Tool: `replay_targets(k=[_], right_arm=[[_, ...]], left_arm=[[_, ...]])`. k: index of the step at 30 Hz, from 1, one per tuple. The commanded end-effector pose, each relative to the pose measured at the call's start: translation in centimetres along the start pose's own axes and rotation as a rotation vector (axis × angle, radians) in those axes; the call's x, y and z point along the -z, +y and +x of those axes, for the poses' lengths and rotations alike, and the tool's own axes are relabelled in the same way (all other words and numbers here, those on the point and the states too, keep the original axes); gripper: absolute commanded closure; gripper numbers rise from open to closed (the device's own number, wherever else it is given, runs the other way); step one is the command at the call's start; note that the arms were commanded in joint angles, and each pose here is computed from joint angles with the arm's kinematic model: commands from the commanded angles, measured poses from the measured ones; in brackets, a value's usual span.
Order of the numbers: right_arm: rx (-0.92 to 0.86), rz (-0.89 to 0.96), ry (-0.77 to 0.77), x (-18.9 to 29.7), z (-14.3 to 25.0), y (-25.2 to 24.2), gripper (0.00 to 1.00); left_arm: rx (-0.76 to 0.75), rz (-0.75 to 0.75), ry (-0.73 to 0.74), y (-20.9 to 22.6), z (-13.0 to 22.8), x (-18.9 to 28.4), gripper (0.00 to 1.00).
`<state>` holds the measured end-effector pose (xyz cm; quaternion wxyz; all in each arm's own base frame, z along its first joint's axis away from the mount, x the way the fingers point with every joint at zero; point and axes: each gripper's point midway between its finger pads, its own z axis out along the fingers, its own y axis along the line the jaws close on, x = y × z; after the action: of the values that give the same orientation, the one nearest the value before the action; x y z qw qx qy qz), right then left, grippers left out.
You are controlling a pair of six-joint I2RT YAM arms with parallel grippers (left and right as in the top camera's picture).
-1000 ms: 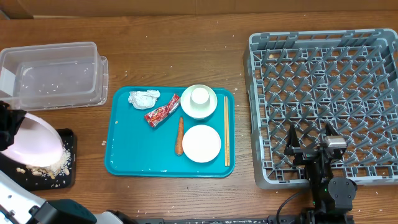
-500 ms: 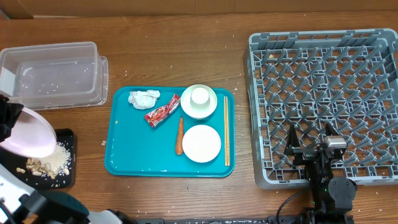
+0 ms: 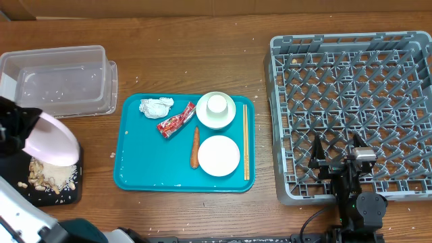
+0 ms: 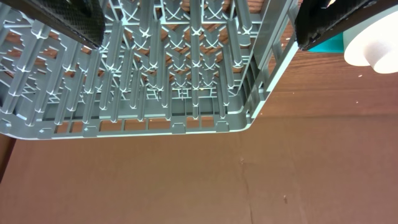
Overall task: Sort waste into correct bins and load items into the dishwasher
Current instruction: 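Tilt the plate to scrape rice and shells onto the black tray, then carry the emptied plate back and set it on the teal tray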
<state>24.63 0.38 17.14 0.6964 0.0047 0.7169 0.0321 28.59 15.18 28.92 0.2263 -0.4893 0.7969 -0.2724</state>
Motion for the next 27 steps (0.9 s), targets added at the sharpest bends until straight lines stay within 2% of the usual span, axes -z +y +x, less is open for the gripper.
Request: replay_targets(k=[1, 6, 12, 17, 22, 27], right_arm=[[0.004, 0.010, -0.008, 0.0, 0.1, -0.2, 0.00], [0.004, 0.010, -0.009, 0.0, 0.1, -0.2, 0.00], [0.004, 0.010, -0.009, 0.0, 0.1, -0.2, 0.00], [0.004, 0.010, -0.009, 0.0, 0.1, -0.2, 0.00], [0.004, 0.010, -0.008, 0.0, 0.1, -0.2, 0.00], [0.004, 0.010, -0.008, 0.0, 0.1, -0.2, 0.00]], left_arm=[[-0.140, 0.007, 0.057, -2.0, 2.7, -0.3, 0.96], [-0.318, -0.095, 0.170, -3.3, 7.1, -2.9, 0.96], [-0.491, -0.335, 0.166, -3.2, 10.7, -5.4, 0.96], [-0.678, -0.365, 0.239, -4.5, 15.4, -7.7, 0.96], [-0.739, -0.485, 0.225, -3.2, 18.3, -9.7, 0.96], [-0.784, -0.540, 0.276, -0.7, 21.5, -12.4, 0.96]])
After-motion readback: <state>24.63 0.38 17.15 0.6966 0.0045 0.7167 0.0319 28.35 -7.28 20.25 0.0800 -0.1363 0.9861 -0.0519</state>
